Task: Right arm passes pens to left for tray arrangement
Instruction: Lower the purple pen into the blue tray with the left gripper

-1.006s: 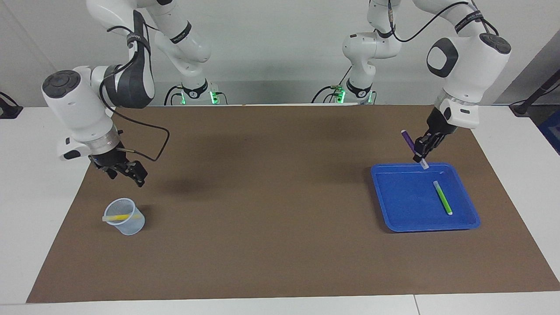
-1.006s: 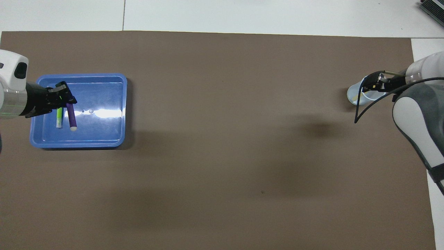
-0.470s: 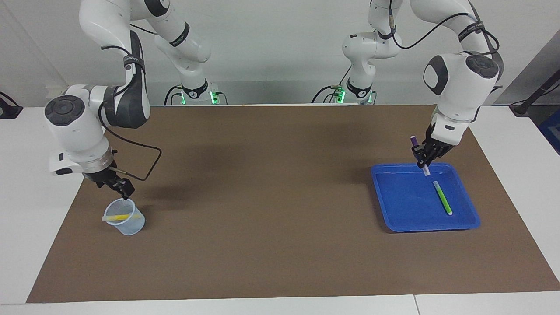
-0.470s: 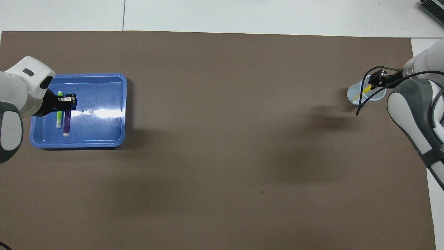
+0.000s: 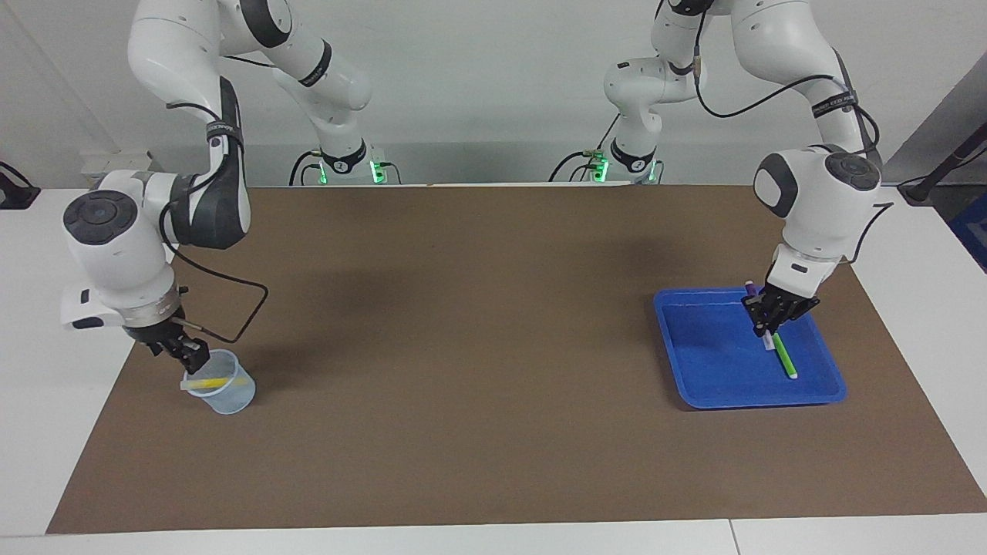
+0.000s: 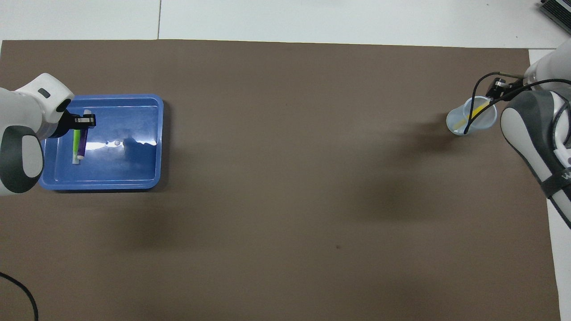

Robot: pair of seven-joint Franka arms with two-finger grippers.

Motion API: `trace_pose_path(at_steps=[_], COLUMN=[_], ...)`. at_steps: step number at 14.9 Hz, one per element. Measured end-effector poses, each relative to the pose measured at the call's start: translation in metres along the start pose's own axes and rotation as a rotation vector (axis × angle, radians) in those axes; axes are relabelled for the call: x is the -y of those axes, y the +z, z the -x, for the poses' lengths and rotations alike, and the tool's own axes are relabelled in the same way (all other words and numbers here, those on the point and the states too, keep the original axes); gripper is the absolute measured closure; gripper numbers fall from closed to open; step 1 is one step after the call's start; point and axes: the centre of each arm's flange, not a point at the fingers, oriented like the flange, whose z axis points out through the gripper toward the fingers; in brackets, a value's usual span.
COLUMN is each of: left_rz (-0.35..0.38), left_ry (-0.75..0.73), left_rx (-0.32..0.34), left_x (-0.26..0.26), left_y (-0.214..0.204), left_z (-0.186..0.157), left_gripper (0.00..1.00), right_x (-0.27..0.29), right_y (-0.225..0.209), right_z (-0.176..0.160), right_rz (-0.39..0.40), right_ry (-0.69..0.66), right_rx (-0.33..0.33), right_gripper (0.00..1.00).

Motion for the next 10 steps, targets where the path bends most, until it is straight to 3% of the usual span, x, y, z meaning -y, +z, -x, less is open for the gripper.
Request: trace_pose_path(at_steps=[4,10], left_rz=[-0.004,0.002], left_ry=[-0.016,-0.019], left_rx=[-0.052,-0.019], left_x=[0.011,0.010], left_y=[0.033,0.075], left_z=[-0.005,-0.001], left_gripper=[0.81,0.81], right_x=[0.001,0.019], right_y=[0.005,0.013], right_z=[-0.010,-0.016], right_rz=[-0.011,-0.041], right_ry=[0.007,0.000], right_rx=[-0.007,-0.024], right_gripper=[0.39,0.45])
